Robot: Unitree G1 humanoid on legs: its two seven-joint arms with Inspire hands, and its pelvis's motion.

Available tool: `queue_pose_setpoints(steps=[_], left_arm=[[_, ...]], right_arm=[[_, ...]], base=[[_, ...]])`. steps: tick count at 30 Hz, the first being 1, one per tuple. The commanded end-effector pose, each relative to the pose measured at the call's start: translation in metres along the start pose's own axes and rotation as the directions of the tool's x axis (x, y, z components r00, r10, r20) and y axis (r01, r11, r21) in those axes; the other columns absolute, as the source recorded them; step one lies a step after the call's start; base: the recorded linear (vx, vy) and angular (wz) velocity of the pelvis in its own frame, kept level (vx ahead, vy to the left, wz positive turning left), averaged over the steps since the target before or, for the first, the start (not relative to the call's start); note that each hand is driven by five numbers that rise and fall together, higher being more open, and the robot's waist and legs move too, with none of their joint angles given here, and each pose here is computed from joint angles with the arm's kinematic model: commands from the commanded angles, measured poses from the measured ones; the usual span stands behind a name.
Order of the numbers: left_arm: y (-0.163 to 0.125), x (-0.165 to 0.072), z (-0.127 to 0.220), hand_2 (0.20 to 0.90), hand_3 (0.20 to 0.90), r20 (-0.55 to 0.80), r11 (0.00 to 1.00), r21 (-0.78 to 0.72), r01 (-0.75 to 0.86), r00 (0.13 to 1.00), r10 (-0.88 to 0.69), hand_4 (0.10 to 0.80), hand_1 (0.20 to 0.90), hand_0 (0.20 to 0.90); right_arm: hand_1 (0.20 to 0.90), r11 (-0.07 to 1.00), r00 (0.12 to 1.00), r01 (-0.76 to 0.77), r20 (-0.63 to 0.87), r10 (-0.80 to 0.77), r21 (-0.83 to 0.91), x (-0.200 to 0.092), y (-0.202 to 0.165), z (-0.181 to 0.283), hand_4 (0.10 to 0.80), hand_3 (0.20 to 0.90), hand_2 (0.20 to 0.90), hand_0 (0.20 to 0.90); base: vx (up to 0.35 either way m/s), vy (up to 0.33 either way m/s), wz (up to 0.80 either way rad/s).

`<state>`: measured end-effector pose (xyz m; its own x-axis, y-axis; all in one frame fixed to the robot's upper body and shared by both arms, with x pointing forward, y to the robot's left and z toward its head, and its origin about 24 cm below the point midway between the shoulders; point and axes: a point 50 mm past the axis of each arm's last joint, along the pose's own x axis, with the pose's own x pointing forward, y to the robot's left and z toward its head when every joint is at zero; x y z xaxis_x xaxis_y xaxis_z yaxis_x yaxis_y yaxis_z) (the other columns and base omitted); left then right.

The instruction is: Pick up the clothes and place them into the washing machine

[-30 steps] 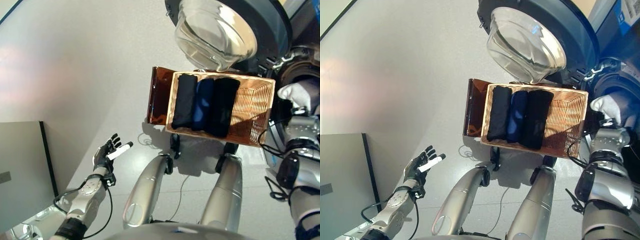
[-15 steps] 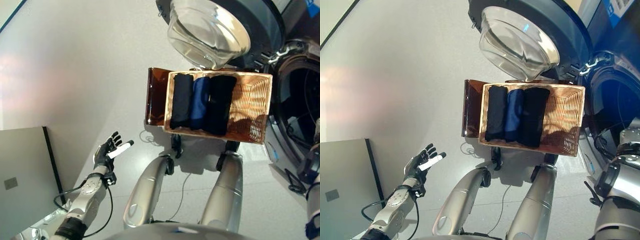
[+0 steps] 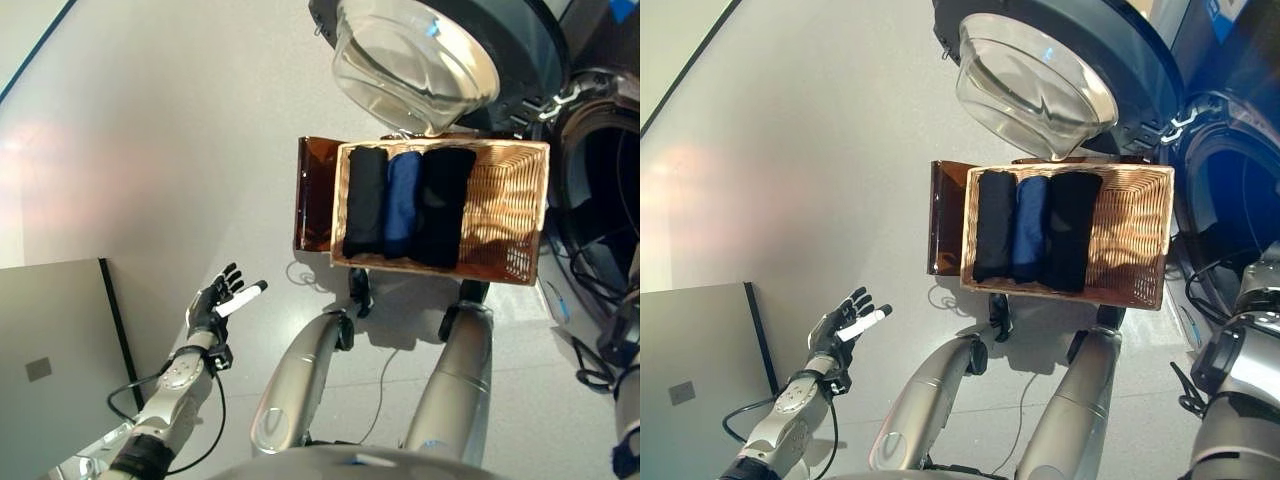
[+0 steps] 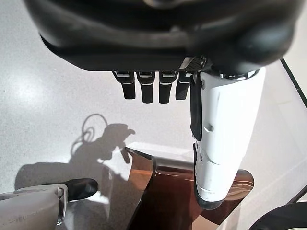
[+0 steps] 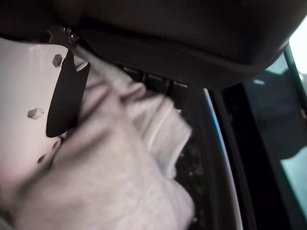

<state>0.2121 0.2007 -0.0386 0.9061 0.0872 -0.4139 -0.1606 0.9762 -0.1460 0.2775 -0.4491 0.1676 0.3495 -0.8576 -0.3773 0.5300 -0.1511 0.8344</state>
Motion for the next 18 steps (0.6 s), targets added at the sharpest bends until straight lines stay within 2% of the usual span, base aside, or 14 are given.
queue_pose_setpoints(steps=[1, 9, 10, 12, 13, 14, 16, 18], left_arm=[[0.033, -0.007, 0.006, 0.900, 0.900, 0.038, 0.992, 0.007, -0.128, 0.991, 0.128, 0.800, 0.900, 0.900], [0.036, -0.010, 0.003, 0.900, 0.900, 0.025, 0.990, -0.007, -0.139, 0.990, 0.139, 0.800, 0.900, 0.900], [0.038, -0.011, 0.002, 0.900, 0.900, 0.020, 0.990, -0.006, -0.142, 0.990, 0.142, 0.800, 0.900, 0.900], [0.039, -0.011, 0.003, 0.900, 0.900, 0.025, 0.989, -0.001, -0.146, 0.989, 0.146, 0.800, 0.900, 0.900], [0.037, -0.011, 0.002, 0.900, 0.900, 0.025, 0.990, 0.003, -0.142, 0.990, 0.142, 0.800, 0.900, 0.900], [0.039, -0.011, 0.002, 0.900, 0.900, 0.023, 0.989, 0.007, -0.145, 0.989, 0.145, 0.800, 0.900, 0.900], [0.041, -0.013, -0.003, 0.900, 0.900, -0.005, 0.989, -0.004, -0.150, 0.989, 0.150, 0.800, 0.900, 0.900], [0.043, -0.013, -0.004, 0.900, 0.900, -0.010, 0.987, 0.003, -0.158, 0.987, 0.158, 0.800, 0.900, 0.900]], right_arm=[[0.900, 0.994, 0.982, -0.061, 0.186, 0.044, 0.089, -0.003, 0.020, 0.049, 0.800, 0.900, 0.900, 0.900], [0.900, 0.993, 0.985, -0.097, 0.148, 0.086, 0.071, -0.008, 0.026, 0.030, 0.800, 0.900, 0.900, 0.900], [0.900, 0.995, 0.987, -0.091, 0.132, 0.095, -0.035, -0.007, 0.021, 0.019, 0.800, 0.900, 0.900, 0.900], [0.900, 0.990, 0.988, -0.095, 0.116, 0.107, -0.108, -0.008, 0.019, 0.008, 0.800, 0.900, 0.900, 0.900], [0.900, 0.983, 0.988, -0.130, 0.071, 0.140, -0.131, -0.011, 0.013, -0.014, 0.800, 0.900, 0.900, 0.900], [0.900, 0.983, 0.988, -0.126, 0.069, 0.136, -0.131, -0.011, 0.011, -0.016, 0.800, 0.900, 0.900, 0.900], [0.900, 0.990, 0.997, -0.079, 0.000, 0.080, -0.118, -0.010, -0.023, -0.044, 0.800, 0.900, 0.900, 0.900], [0.900, 0.968, 0.999, -0.047, -0.031, 0.041, -0.245, -0.007, -0.047, -0.057, 0.800, 0.900, 0.900, 0.900]], base=[[0.033, 0.019, -0.01], [0.002, 0.000, -0.02], [-0.002, -0.011, -0.03], [0.012, -0.028, -0.09], [0.026, -0.036, -0.11], [0.039, -0.047, -0.14], [0.056, -0.067, -0.24], [0.056, -0.060, -0.18]])
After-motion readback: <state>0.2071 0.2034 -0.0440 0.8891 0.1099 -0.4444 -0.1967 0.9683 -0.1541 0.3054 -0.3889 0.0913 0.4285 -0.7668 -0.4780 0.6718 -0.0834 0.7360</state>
